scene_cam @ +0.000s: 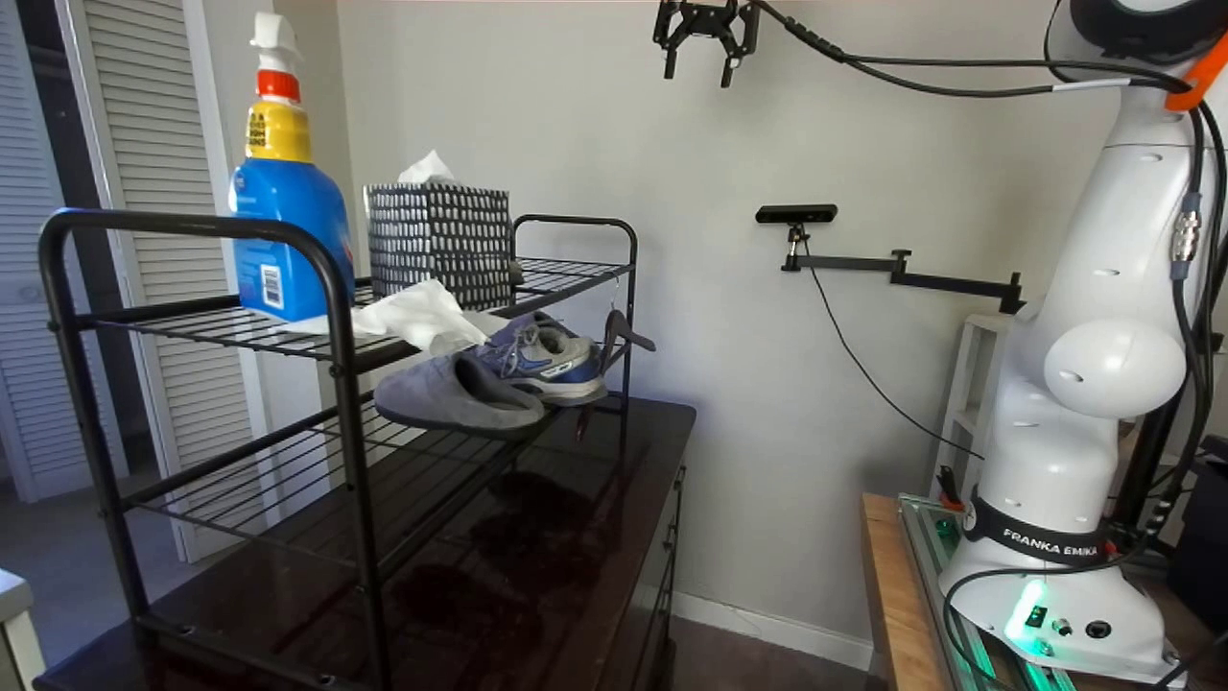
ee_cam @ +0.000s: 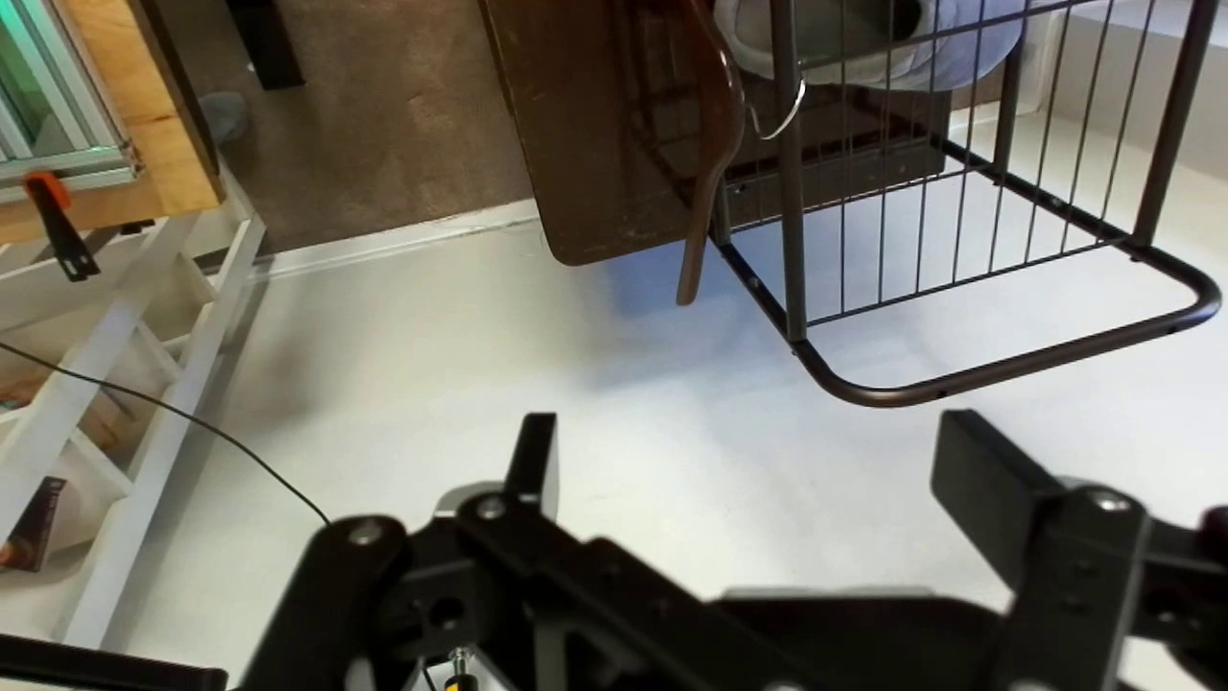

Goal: Put the brown hanger on the right side of the shoe rack.

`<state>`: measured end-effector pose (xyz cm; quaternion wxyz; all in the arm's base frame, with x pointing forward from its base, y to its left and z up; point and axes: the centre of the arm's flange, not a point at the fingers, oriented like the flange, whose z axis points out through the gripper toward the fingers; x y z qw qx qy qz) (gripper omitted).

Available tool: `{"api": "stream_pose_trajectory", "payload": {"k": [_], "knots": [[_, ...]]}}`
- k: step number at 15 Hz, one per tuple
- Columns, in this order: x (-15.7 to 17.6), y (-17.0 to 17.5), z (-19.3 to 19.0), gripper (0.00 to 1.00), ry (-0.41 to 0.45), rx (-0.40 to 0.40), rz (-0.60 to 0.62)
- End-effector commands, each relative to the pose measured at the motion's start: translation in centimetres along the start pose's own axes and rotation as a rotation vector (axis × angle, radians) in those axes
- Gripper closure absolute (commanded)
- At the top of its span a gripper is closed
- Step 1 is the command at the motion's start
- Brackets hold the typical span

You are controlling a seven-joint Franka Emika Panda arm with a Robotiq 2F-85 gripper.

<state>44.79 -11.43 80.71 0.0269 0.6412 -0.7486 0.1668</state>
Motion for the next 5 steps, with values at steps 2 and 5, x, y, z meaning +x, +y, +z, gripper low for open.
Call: {"api": "stream_pose_trajectory", "payload": {"k": [2,5], "knots": [[-0.15,0.0,-0.14,0.0,0.02,0.001,-0.005],[-0.3,0.11,-0.43,0.0,0.031,0.005,-0.008]]}}
